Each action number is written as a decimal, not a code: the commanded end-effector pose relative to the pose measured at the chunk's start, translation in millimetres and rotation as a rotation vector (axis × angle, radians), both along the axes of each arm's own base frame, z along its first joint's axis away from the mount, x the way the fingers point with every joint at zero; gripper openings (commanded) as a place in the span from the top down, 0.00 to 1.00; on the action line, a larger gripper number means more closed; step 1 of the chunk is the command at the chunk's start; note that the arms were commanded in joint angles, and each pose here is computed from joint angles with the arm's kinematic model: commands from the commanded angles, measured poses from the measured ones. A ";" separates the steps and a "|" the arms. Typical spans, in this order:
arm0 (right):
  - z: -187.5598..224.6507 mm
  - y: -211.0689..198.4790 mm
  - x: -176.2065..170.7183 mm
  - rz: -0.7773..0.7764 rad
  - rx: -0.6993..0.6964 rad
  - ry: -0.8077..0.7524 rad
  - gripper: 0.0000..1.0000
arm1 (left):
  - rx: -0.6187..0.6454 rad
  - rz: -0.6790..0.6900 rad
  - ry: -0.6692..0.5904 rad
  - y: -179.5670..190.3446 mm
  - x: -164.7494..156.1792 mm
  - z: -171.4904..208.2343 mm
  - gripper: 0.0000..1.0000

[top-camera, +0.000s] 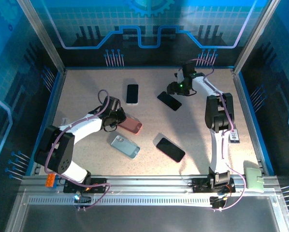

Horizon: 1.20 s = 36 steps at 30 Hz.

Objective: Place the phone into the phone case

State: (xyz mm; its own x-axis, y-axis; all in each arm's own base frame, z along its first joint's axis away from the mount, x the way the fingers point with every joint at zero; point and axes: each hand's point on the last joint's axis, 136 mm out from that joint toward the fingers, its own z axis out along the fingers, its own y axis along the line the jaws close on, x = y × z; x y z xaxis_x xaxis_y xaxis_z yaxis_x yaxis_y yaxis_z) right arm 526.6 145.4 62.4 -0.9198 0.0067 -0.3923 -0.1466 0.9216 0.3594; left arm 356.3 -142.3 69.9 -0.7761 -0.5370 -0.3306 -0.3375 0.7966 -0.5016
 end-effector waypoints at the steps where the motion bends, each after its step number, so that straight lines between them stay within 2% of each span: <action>1: -13.4 -12.9 2.6 -0.005 -0.012 0.048 0.36 | -0.003 0.013 -0.009 1.2 -3.3 5.5 0.96; 9: -27.0 -4.5 -13.9 0.023 0.003 0.081 0.32 | -0.005 0.019 -0.007 0.6 -0.9 3.3 0.97; 18: -41.6 7.6 -39.6 0.050 0.011 0.132 0.32 | -0.010 0.017 -0.005 -1.1 0.8 1.4 0.97; 29: -23.5 33.5 -83.3 0.096 -0.019 0.118 0.29 | -0.005 0.015 -0.014 0.6 -1.2 4.3 0.97; 36: -14.6 29.3 -90.5 0.090 -0.148 0.082 0.26 | -0.006 0.013 -0.013 0.3 -1.9 3.3 0.97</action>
State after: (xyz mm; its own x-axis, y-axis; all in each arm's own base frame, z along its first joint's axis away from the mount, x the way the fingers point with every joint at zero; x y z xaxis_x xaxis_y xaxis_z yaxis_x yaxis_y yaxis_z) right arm 435.7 184.1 33.7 -0.9509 -0.1227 -0.2841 -0.2131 0.9253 0.3138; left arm 356.6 -142.0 70.5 -0.7742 -0.5379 -0.3335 -0.3374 0.7966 -0.5015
